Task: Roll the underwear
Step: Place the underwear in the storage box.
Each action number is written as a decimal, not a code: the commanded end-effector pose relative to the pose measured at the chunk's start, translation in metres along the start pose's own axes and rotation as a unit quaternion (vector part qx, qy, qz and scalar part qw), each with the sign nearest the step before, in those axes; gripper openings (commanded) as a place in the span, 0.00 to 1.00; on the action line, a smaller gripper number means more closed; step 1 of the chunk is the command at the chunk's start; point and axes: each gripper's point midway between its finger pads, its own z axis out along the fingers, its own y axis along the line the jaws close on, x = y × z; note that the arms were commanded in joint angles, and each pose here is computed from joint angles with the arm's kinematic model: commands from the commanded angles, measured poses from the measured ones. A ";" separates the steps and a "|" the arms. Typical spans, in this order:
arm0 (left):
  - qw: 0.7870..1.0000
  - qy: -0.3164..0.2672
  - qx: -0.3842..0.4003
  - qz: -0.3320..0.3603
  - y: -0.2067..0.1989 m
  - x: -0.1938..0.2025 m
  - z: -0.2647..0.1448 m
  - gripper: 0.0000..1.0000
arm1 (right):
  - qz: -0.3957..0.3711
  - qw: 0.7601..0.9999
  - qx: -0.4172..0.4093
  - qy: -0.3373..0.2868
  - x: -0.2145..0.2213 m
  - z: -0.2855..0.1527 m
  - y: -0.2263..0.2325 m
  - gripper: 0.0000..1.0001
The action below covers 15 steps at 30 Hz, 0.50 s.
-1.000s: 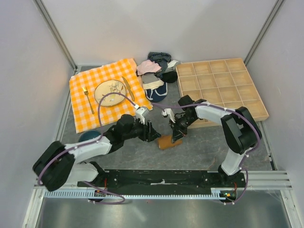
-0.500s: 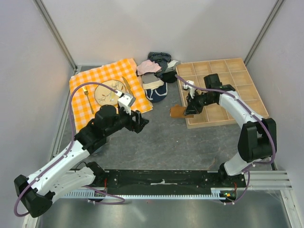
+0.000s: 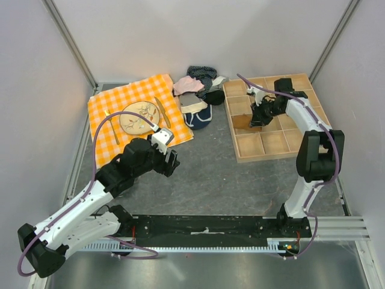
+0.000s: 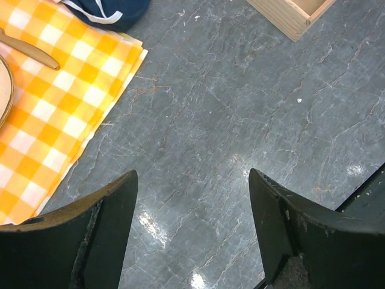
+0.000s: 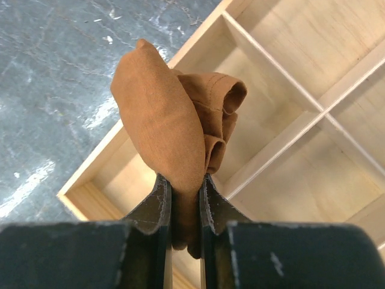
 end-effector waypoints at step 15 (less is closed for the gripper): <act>0.999 -0.005 -0.010 0.036 0.007 -0.001 -0.002 0.80 | 0.057 0.994 -0.023 0.092 0.052 0.080 -0.038 0.02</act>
